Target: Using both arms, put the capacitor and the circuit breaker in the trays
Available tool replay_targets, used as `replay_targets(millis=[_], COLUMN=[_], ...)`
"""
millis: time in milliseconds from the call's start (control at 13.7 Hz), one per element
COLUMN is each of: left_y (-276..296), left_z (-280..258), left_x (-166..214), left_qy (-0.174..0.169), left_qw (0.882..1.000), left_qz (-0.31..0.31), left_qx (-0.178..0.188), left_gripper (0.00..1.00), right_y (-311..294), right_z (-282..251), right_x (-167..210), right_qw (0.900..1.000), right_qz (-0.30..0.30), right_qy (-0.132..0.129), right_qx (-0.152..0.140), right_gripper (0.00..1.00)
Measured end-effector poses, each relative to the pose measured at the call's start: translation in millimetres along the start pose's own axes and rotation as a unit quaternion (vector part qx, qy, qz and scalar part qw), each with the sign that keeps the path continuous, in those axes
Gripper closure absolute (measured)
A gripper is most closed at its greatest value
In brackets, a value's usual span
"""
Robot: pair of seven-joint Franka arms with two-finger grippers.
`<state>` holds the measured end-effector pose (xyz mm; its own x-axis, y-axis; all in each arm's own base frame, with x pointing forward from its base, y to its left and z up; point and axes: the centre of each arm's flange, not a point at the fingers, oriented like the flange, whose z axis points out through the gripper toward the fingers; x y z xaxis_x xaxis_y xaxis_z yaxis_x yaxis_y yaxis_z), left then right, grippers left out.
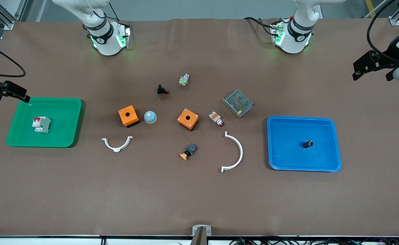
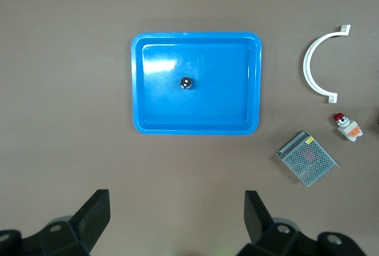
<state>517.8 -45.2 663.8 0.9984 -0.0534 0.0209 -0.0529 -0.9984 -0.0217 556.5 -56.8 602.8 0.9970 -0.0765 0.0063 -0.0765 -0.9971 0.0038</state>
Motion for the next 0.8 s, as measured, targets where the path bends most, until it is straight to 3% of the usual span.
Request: replay_targets(millis=[366,805], left_y=[-0.3,-0.8], left_z=[5.4,5.4], left_x=[-2.3,-2.2], left_qy=[-0.006,-0.006], left_qw=[1.000,1.000], left_qz=[0.000,0.000], left_qx=[0.000,0.000], left_gripper=[0.00,0.00], right_y=[-2.8,-2.3], right_z=[-44.2,-47.7], right_x=[5.3,6.5], right_qw=[0.999,0.999], right_qz=[0.000,0.001], right_qy=[0.047,0.051], right_qx=[-0.001,-0.001], right_gripper=[0.00,0.00])
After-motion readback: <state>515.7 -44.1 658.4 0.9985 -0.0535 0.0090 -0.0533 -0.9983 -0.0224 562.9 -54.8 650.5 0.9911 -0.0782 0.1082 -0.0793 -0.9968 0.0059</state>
